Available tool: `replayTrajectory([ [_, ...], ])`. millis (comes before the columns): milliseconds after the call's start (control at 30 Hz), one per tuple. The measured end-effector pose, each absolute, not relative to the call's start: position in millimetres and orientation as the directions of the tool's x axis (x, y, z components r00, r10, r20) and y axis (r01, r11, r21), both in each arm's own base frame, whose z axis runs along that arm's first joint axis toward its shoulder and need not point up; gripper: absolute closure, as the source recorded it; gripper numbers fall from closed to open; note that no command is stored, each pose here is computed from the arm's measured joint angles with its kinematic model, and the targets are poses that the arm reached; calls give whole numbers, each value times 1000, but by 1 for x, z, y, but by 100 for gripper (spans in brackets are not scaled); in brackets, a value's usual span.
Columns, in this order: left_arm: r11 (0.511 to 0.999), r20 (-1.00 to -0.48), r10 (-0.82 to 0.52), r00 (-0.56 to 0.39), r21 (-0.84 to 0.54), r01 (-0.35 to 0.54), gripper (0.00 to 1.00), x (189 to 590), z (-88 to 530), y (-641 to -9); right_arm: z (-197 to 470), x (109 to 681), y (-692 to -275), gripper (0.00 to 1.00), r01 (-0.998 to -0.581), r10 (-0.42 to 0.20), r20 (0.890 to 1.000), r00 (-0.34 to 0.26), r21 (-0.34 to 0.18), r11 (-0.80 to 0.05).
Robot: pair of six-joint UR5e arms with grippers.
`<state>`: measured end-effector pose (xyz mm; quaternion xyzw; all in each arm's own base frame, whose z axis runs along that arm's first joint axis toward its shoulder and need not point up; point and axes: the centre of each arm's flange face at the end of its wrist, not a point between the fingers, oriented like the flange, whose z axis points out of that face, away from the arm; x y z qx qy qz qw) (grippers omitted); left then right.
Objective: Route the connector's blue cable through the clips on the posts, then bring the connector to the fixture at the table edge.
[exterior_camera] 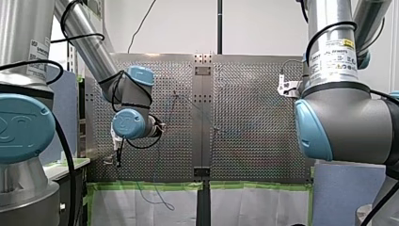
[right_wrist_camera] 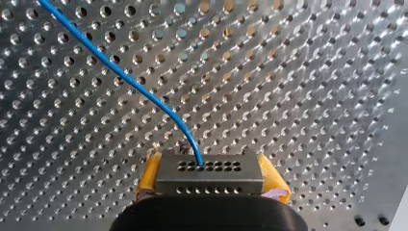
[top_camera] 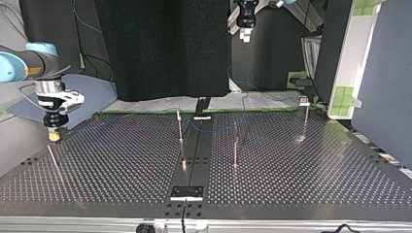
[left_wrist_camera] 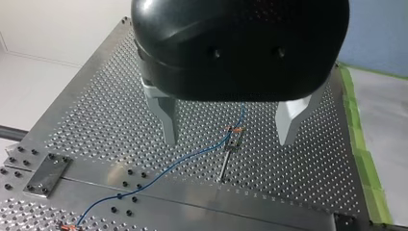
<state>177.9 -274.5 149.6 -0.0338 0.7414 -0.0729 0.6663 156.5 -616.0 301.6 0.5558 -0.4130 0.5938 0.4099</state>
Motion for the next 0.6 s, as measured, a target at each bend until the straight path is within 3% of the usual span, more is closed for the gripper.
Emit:
replayTrajectory([
  [300,988,-983,-141,-114,-147,43,0,178,149,-273,302,147,-618,100,-927,36,999,-31,-16,-376],
  [600,989,-984,-137,-117,-142,37,0,178,149,-272,296,121,-624,100,-944,23,1000,-11,-2,-329],
])
